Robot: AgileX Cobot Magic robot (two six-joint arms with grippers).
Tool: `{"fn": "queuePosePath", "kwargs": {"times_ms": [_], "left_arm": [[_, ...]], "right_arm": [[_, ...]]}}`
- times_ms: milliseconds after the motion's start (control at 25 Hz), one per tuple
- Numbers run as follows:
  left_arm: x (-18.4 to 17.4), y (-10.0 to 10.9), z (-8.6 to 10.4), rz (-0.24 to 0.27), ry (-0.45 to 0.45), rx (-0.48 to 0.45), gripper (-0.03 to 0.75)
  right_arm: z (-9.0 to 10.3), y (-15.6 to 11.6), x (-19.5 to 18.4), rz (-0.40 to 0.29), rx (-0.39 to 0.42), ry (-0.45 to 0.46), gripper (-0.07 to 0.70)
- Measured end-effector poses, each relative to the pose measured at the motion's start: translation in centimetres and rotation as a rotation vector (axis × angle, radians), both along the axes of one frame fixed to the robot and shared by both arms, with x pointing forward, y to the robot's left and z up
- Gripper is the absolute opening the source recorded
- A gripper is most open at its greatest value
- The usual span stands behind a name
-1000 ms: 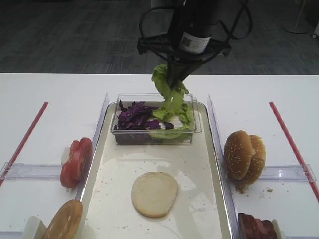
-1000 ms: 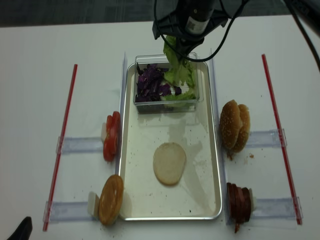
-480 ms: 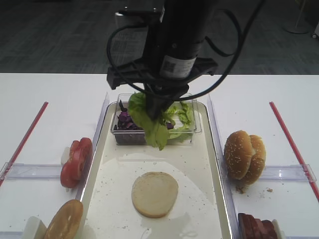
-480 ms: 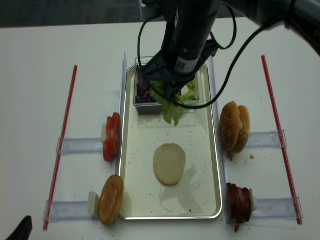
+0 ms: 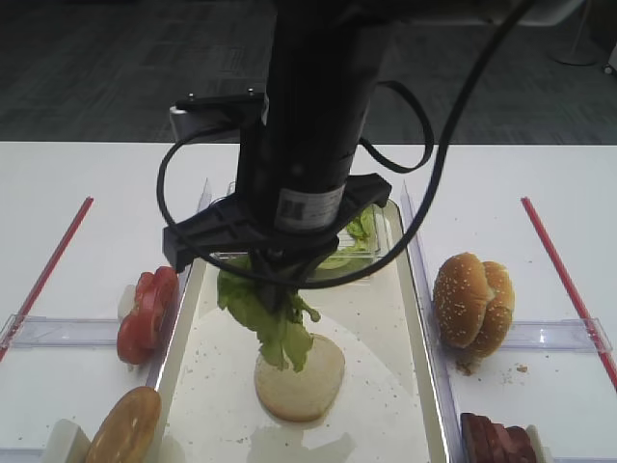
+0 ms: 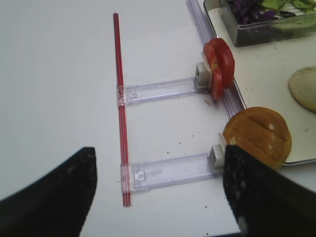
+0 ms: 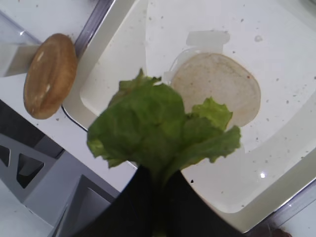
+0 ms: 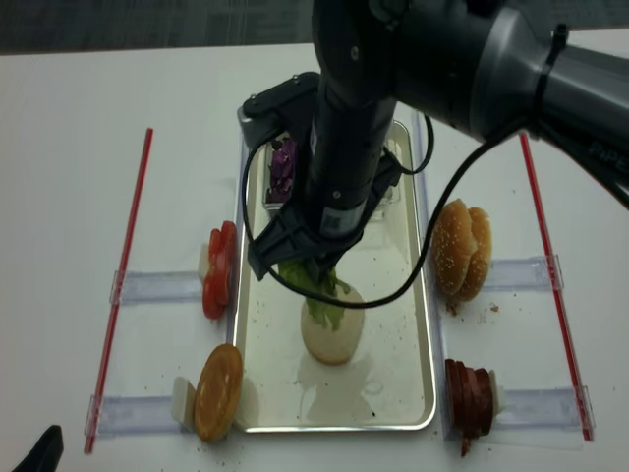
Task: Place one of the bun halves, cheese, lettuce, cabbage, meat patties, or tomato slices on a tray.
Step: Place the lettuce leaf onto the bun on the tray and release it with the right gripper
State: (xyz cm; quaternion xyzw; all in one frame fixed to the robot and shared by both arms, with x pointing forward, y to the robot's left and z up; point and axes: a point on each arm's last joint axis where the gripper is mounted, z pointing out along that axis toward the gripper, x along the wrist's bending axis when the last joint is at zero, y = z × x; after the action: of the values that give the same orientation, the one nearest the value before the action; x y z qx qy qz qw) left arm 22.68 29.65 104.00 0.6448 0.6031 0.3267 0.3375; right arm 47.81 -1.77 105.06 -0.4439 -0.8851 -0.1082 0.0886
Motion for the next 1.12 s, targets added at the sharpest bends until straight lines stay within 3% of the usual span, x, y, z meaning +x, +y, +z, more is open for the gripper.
{"fn": "queuePosePath", "kwargs": {"times_ms": [720,1120], "left_arm": [[0.0,0.0,0.0,0.0,0.0,0.0,0.492],[0.0,0.0,0.0,0.0,0.0,0.0,0.492]], "right_arm": [[-0.5,0.0,-0.3,0.006,-0.061,-0.037,0.064],[-4.1,0.8,0.7,0.012,-0.145,0.004,0.064]]}}
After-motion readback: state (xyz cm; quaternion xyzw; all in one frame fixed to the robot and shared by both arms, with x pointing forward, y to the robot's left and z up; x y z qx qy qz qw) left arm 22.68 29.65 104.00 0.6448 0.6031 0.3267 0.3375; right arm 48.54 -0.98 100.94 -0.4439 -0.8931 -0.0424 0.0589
